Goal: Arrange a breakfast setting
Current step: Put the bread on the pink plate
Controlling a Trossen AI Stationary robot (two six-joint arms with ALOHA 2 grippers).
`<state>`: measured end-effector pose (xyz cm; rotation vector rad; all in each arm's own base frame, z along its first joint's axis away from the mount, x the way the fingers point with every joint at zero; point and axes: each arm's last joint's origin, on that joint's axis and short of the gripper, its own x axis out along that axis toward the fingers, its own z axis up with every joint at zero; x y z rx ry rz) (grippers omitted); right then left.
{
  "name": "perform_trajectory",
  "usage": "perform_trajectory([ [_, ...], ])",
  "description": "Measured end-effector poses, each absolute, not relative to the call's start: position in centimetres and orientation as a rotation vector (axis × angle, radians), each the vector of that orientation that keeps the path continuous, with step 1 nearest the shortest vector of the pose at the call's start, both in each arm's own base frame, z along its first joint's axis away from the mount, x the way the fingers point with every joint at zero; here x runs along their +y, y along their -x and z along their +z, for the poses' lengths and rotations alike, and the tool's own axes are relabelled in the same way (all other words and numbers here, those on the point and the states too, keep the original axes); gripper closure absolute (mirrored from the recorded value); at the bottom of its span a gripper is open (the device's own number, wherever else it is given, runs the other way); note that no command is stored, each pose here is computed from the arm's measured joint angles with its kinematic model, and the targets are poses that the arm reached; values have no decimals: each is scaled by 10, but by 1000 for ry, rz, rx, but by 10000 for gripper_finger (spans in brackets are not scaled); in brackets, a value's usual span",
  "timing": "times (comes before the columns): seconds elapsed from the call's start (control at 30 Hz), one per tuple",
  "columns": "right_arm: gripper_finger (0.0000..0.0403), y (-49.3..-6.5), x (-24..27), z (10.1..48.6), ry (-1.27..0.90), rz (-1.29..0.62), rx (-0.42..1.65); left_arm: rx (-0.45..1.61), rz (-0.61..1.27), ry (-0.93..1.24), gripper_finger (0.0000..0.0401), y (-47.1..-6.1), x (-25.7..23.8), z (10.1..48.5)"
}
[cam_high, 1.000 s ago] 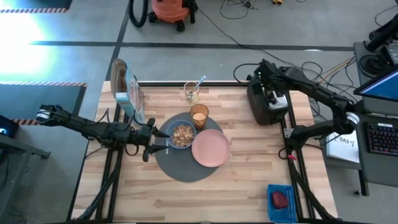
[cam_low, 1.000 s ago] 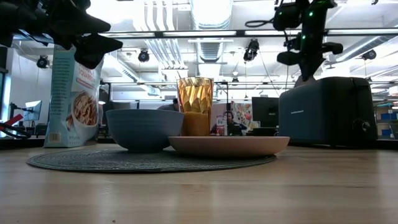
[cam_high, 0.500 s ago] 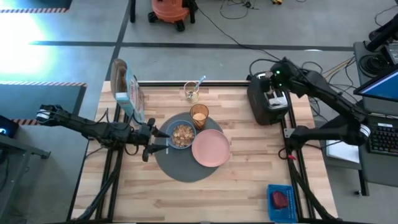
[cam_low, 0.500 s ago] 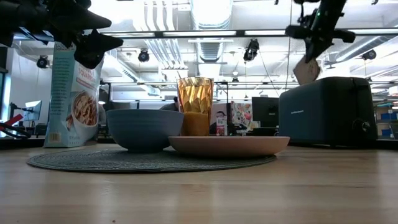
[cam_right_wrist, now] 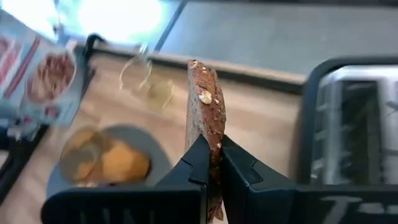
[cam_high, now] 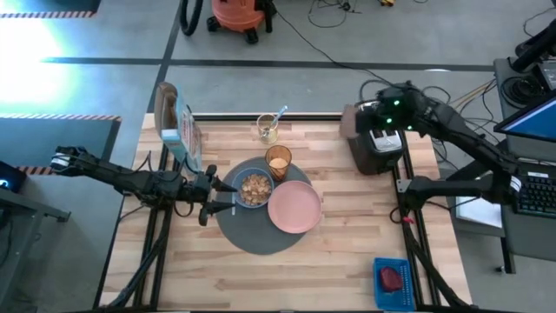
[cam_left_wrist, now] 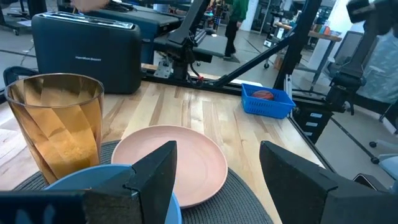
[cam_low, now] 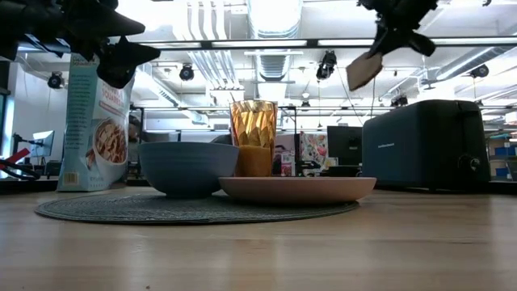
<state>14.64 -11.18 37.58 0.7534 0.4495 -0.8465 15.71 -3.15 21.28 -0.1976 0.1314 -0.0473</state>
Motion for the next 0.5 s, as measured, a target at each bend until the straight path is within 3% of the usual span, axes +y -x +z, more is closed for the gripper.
perform_trajectory([
  [0.5,394,-247,-35,313,-781,-544,817,110,-46,237,188,-157,-32,215],
])
